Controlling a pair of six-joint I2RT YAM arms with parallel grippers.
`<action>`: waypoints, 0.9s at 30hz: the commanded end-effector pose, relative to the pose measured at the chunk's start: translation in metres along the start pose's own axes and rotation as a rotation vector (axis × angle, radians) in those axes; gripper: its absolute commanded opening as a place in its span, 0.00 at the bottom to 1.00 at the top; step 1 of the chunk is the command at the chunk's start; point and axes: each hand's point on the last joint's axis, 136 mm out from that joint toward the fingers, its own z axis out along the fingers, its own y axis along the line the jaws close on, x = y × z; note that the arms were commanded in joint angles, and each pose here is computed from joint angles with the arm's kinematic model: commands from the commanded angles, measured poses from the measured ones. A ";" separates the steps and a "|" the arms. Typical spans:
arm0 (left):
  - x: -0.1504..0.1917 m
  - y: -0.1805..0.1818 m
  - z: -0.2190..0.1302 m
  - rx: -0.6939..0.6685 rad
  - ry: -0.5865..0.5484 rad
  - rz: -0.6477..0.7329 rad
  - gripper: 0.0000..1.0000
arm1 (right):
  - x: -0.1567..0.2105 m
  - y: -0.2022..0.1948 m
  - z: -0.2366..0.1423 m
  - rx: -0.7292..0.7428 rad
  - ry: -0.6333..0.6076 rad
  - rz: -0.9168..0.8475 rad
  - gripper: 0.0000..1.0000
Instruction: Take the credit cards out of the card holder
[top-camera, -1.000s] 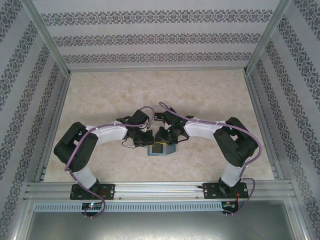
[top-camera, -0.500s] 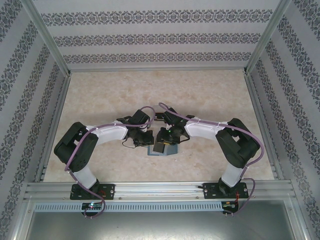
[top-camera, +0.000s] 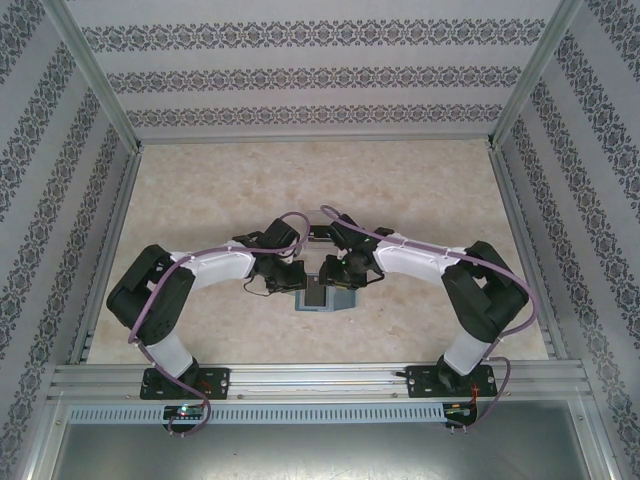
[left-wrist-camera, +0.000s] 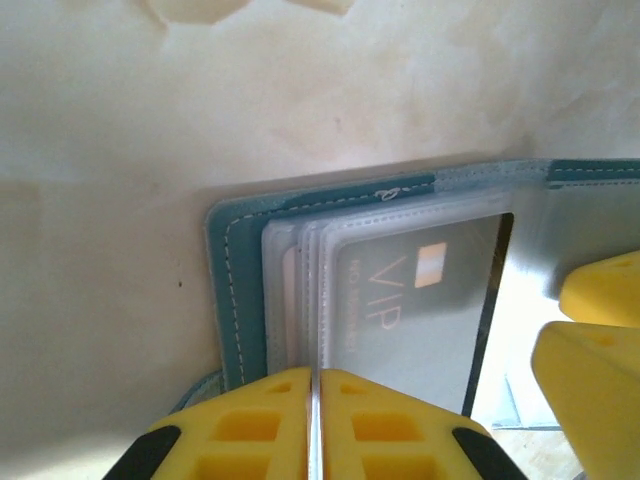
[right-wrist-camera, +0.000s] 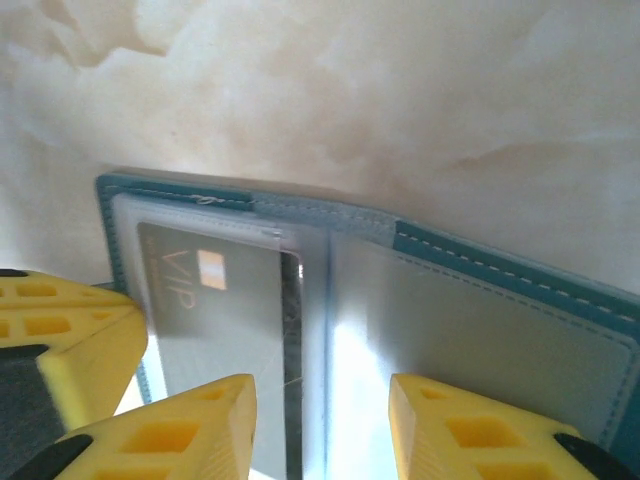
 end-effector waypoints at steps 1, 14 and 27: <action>-0.003 -0.020 -0.017 0.033 -0.023 0.034 0.12 | -0.001 0.006 -0.011 -0.033 -0.018 0.007 0.40; -0.002 -0.026 0.000 0.053 0.023 0.034 0.12 | -0.001 0.003 -0.009 -0.037 -0.017 0.022 0.40; 0.009 0.003 0.013 -0.040 0.049 0.015 0.11 | 0.001 0.019 0.011 -0.141 0.029 0.043 0.36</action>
